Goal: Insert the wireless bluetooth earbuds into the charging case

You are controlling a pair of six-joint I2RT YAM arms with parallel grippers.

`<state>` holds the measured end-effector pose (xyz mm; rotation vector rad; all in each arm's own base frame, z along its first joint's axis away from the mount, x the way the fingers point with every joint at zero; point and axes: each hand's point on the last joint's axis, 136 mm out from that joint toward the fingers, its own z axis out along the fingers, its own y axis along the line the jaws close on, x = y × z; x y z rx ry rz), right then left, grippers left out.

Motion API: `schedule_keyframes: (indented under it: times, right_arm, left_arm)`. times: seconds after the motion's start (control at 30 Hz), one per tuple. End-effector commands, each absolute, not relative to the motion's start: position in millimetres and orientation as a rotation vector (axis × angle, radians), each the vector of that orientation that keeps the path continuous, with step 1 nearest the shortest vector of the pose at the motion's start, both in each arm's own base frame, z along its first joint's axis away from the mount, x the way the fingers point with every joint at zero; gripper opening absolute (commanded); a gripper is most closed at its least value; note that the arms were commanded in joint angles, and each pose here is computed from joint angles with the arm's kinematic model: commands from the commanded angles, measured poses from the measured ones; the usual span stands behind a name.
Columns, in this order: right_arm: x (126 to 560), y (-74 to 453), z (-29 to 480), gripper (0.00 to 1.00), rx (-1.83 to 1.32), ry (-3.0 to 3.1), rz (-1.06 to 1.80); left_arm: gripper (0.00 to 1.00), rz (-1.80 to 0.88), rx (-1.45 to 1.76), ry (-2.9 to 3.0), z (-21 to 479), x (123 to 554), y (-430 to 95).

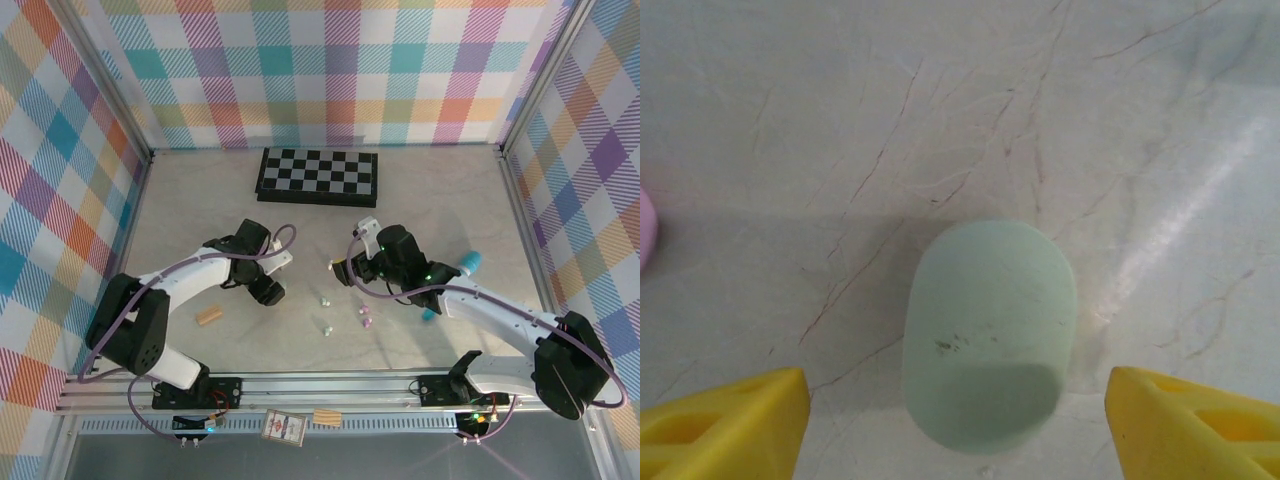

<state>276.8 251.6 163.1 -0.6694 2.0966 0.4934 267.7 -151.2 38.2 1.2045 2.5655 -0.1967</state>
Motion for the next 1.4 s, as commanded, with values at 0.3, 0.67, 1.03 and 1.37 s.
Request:
schedule_keyframes:
  times: [0.3, 0.67, 1.03, 1.37]
  right_arm:
    - [277, 243, 169, 0.99, -0.638, 2.057, 0.5]
    - [282, 229, 184, 0.99, -0.309, 2.212, 0.716]
    - [265, 259, 216, 0.96, -0.183, 2.311, 1.195]
    - [250, 294, 234, 0.7, -0.286, 2.326, 1.536]
  left_arm:
    - [0.43, -0.158, 1.25, 2.606, 15, 262, -155]
    - [0.28, -0.3, 1.212, 2.4, 73, 264, -178]
    - [0.28, -0.497, 1.186, 1.907, 191, 273, -234]
    - [0.28, -0.521, 1.308, 1.713, 231, 265, -278]
